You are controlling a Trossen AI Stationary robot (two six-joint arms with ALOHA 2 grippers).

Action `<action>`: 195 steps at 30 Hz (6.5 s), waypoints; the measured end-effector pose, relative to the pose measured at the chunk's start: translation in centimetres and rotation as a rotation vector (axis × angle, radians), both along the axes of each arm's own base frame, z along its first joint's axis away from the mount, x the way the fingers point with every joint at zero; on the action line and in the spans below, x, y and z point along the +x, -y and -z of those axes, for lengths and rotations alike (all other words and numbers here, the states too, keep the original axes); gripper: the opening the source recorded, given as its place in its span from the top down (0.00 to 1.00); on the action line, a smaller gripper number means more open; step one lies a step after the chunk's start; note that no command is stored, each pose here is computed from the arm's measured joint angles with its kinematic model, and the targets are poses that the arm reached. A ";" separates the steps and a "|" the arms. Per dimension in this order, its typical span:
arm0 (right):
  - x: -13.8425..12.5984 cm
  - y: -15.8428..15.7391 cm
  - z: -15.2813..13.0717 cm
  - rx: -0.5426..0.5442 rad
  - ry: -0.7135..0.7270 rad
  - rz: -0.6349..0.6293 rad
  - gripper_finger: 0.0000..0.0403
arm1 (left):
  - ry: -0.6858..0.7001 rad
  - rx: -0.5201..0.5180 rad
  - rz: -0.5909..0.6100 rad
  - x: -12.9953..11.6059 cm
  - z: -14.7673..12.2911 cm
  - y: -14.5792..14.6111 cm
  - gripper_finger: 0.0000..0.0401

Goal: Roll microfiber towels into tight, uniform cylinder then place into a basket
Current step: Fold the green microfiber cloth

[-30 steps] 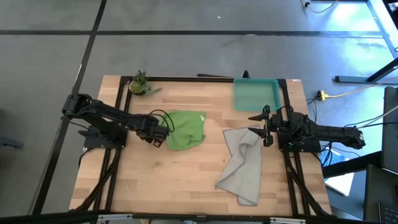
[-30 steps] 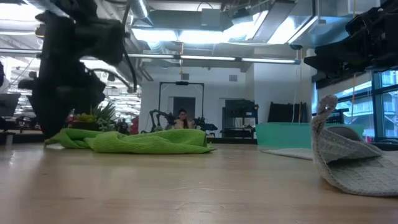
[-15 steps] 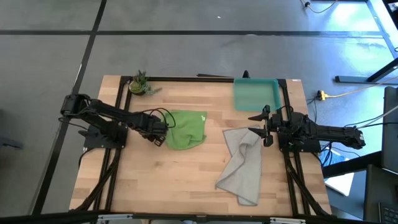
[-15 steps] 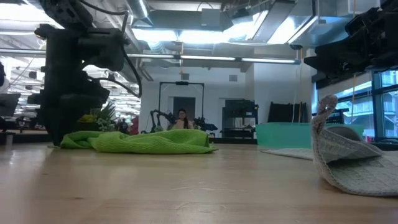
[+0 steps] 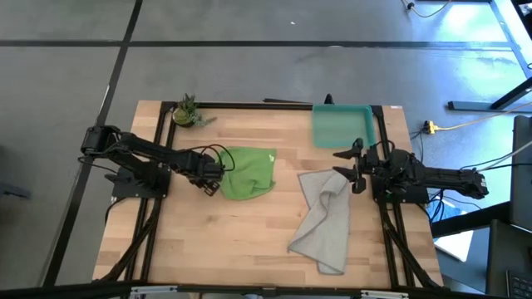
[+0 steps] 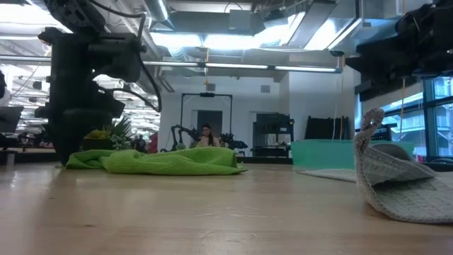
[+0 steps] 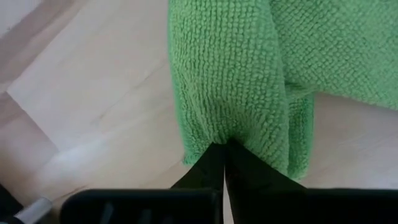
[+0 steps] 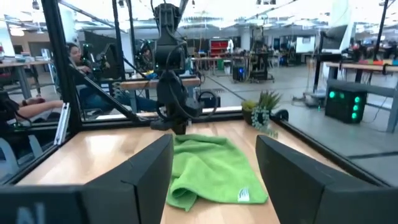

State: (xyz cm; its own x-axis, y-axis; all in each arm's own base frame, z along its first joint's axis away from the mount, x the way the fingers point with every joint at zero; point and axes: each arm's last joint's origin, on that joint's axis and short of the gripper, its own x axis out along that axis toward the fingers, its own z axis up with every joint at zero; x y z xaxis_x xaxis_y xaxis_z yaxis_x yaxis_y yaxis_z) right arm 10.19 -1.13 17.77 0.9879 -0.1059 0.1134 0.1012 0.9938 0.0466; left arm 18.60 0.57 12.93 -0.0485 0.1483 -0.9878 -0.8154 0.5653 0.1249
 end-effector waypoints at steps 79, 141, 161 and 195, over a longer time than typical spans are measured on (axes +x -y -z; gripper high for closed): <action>26.5 12.0 5.4 0.242 -1.065 0.102 0.68 | 0.000 0.006 -0.001 0.0 0.1 0.0 1.00; 16.8 8.9 -18.1 -0.238 -0.603 0.461 1.00 | 0.003 0.900 0.181 1.9 -24.6 -5.6 1.00; 18.5 7.7 -14.7 -0.252 -0.819 0.363 1.00 | 0.029 0.738 0.374 3.6 -19.6 -4.7 1.00; 15.2 -3.7 0.2 0.020 -1.027 -0.142 1.00 | 0.206 0.049 0.642 0.3 -4.8 7.8 1.00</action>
State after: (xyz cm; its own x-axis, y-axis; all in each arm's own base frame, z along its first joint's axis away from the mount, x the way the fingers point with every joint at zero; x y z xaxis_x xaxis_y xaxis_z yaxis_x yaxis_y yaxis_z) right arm 25.44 2.59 17.59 0.6114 0.0266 -0.7909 -0.0163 0.9996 0.0210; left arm 18.88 -7.23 17.73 0.2523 0.1297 -0.9589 -0.3297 0.9432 0.0408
